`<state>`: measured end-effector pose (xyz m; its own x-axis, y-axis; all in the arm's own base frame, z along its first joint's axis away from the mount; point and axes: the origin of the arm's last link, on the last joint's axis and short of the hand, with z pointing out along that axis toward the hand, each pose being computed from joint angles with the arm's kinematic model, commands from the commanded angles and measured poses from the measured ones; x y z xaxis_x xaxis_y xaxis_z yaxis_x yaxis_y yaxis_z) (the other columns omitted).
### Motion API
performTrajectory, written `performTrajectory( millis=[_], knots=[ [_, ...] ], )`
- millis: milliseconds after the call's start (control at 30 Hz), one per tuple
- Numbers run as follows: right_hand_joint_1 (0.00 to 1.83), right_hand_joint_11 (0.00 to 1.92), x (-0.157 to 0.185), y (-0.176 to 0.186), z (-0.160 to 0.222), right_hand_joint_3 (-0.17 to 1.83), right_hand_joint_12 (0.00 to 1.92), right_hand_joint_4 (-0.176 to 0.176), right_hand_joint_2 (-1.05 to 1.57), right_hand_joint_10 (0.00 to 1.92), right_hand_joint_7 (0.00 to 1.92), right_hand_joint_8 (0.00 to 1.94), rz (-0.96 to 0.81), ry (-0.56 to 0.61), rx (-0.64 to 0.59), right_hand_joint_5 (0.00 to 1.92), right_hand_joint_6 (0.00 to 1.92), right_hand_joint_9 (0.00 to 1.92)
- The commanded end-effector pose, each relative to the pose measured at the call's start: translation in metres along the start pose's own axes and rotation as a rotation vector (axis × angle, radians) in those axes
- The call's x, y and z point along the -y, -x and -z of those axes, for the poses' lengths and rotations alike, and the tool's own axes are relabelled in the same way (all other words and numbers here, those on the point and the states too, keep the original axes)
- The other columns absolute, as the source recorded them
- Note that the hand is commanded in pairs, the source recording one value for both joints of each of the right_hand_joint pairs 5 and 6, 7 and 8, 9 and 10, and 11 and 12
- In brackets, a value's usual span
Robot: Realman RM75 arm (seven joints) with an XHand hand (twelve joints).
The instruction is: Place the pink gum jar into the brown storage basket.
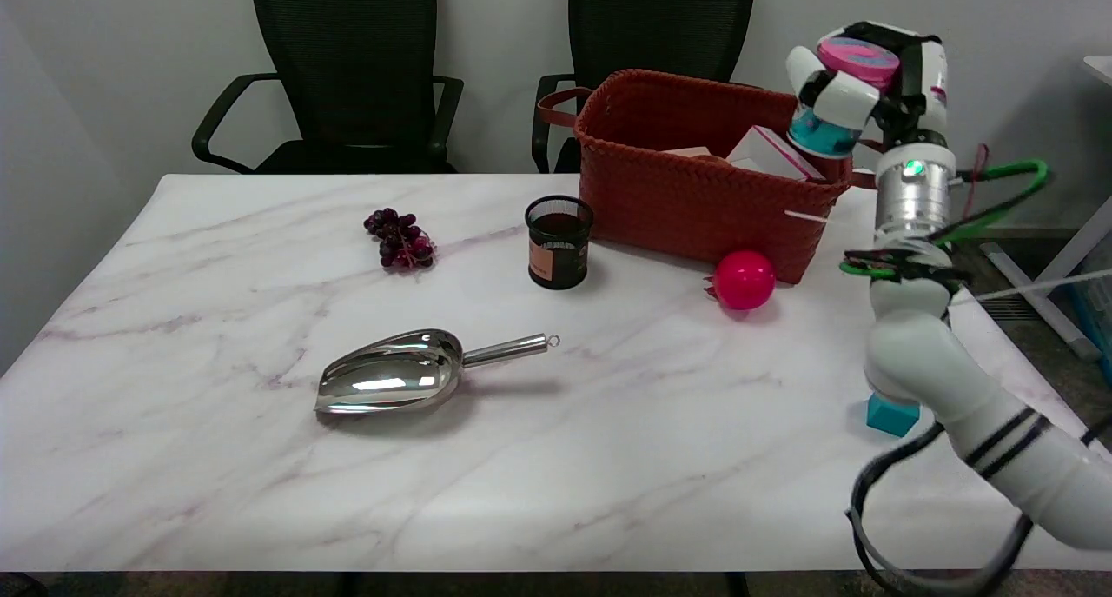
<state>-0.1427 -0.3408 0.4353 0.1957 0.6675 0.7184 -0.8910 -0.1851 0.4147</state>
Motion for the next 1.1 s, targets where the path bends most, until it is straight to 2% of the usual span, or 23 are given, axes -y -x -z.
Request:
performTrajectory(
  millis=[33,67,367,533,667,900,933,967,1000,1033,1067,1100],
  knots=[
    [1.18,1.41,-0.013,0.073,-0.106,1.24,1.41,0.0,0.98,1.35,1.46,1.46,0.155,0.045,0.137,1.19,1.19,1.35],
    [1.18,1.4,-0.011,0.078,-0.108,1.25,1.4,0.0,0.96,1.35,1.45,1.45,0.152,0.045,0.14,1.19,1.19,1.35],
    [1.2,1.29,-0.069,0.097,-0.109,1.31,1.29,0.0,0.78,1.27,1.42,1.42,0.318,0.223,0.176,1.13,1.13,1.27],
    [1.19,1.24,-0.088,0.1,-0.104,1.26,1.24,0.0,0.76,1.26,1.4,1.4,0.366,0.285,0.216,1.08,1.08,1.26],
    [1.19,1.22,-0.09,0.1,-0.102,1.23,1.22,0.0,0.77,1.26,1.4,1.4,0.384,0.288,0.227,1.06,1.06,1.26],
    [1.2,1.18,-0.083,0.101,-0.104,1.13,1.18,0.0,0.7,1.22,1.35,1.35,0.41,0.264,0.233,0.91,0.91,1.22],
    [1.22,1.11,-0.082,0.102,-0.104,1.13,1.11,0.0,0.6,1.11,1.31,1.31,0.413,0.261,0.232,0.81,0.81,1.11],
    [1.25,0.93,-0.079,0.102,-0.105,1.12,0.93,0.0,0.5,0.88,1.24,1.24,0.42,0.254,0.228,0.67,0.67,0.88],
    [1.26,0.77,-0.077,0.101,-0.106,1.1,0.77,0.0,0.46,0.81,1.16,1.16,0.431,0.251,0.226,0.59,0.59,0.81],
    [1.26,0.63,-0.076,0.101,-0.107,1.12,0.63,0.0,0.33,0.71,1.04,1.04,0.435,0.247,0.224,0.51,0.51,0.71],
    [1.26,0.39,-0.073,0.101,-0.107,1.16,0.39,0.0,0.16,0.61,0.85,0.85,0.449,0.241,0.222,0.35,0.35,0.61],
    [1.25,0.22,-0.07,0.101,-0.108,1.1,0.22,0.0,0.02,0.5,0.72,0.72,0.461,0.231,0.221,0.15,0.15,0.5]
  ],
)
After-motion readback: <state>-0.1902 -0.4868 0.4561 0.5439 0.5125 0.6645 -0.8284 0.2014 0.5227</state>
